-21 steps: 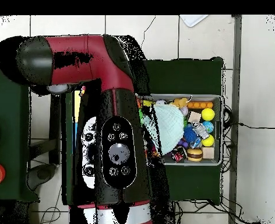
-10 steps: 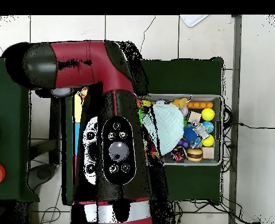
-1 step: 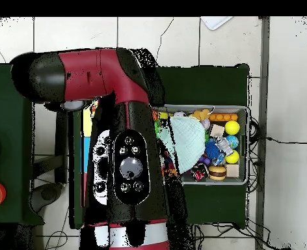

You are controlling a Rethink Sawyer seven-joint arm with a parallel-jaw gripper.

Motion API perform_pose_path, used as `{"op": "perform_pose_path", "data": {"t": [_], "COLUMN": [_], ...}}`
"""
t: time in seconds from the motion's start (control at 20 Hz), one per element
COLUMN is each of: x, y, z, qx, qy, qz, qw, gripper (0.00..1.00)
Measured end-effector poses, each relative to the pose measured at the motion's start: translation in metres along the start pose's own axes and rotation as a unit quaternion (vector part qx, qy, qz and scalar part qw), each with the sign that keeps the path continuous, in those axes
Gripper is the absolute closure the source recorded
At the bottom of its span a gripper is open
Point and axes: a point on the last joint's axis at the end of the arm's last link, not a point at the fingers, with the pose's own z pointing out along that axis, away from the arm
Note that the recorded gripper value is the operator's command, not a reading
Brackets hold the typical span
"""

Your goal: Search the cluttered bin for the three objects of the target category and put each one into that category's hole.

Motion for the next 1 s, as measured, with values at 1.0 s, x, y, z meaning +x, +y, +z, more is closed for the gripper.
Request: {"op": "perform_pose_path", "data": {"t": [1.0], "x": [0.022], "y": [-0.069], "z": [0.068], "qx": [0.033], "qy": [-0.022], "qz": [0.015], "qw": [0.9991], "gripper": [1.0]}}
